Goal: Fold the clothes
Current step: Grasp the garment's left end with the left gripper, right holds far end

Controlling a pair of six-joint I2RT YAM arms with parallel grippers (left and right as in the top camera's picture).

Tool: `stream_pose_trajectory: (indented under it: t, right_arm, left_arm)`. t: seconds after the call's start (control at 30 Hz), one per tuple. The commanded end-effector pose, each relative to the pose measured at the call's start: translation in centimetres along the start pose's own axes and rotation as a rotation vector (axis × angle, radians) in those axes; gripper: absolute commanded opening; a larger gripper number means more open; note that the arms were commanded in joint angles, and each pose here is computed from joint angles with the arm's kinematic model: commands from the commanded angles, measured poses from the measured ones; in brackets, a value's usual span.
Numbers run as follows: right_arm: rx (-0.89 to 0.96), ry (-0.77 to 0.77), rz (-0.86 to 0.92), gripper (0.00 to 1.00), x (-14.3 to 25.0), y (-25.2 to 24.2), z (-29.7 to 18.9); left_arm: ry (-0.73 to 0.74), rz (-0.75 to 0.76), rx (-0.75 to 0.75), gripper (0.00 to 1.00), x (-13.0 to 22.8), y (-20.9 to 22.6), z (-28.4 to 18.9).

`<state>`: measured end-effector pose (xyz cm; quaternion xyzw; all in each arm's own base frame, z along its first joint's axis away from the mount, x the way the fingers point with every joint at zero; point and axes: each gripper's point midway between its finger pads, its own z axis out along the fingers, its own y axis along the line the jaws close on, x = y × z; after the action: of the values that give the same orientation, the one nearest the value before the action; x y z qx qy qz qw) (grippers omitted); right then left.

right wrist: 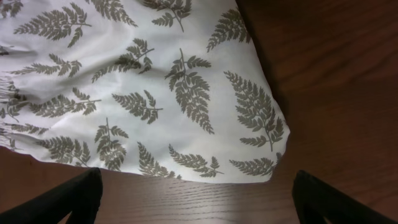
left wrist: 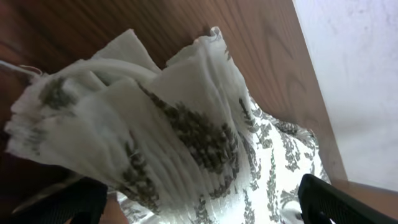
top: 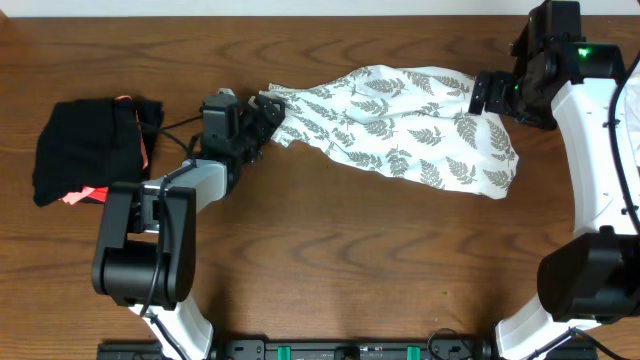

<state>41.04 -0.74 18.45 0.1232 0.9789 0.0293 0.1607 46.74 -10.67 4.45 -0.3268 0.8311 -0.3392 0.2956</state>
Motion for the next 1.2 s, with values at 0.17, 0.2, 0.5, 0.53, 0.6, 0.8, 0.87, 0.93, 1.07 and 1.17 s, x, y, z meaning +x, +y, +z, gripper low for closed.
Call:
stream_pose_trajectory:
  t: [0.17,0.2,0.5,0.53,0.6,0.8,0.87,0.93,1.07,1.17]
  right_arm:
    - [0.006,0.022,0.003,0.94,0.3,-0.7,0.4]
    - [0.006,0.024,0.002,0.93,0.3,-0.7,0.4]
    - [0.011,0.043,0.003,0.90,0.8,-0.8,0.3]
    - [0.011,0.043,0.003,0.90,0.8,-0.8,0.3]
    - [0.010,0.043,0.004,0.90,0.8,-0.8,0.3]
    - [0.012,0.048,0.004,0.89,0.9,-0.8,0.3]
    - [0.012,0.050,0.004,0.89,0.9,-0.8,0.3]
    - [0.012,0.049,0.003,0.89,0.9,-0.8,0.3]
    - [0.012,0.050,0.003,0.89,0.9,-0.8,0.3]
    - [0.012,0.050,0.003,0.89,1.0,-0.8,0.3]
  left_arm:
    - [-0.083,0.045,0.048,0.98,-1.0,-2.5,-0.2]
    - [-0.090,0.047,0.054,0.96,-1.1,-2.6,-0.2]
    - [-0.142,0.053,0.033,0.76,-2.0,-2.3,-0.3]
    - [-0.147,0.058,0.030,0.72,-2.1,-2.3,-0.3]
    - [-0.157,0.058,0.024,0.65,-2.3,-2.2,-0.4]
    - [-0.161,0.057,0.022,0.35,-2.4,-2.2,-0.4]
    - [-0.170,0.057,0.017,0.30,-2.5,-2.1,-0.4]
    - [-0.179,0.060,0.011,0.19,-2.7,-2.0,-0.4]
    - [-0.196,0.120,0.024,0.06,-3.0,-2.5,-0.5]
    - [-0.208,0.170,0.040,0.06,-3.3,-3.0,-0.6]
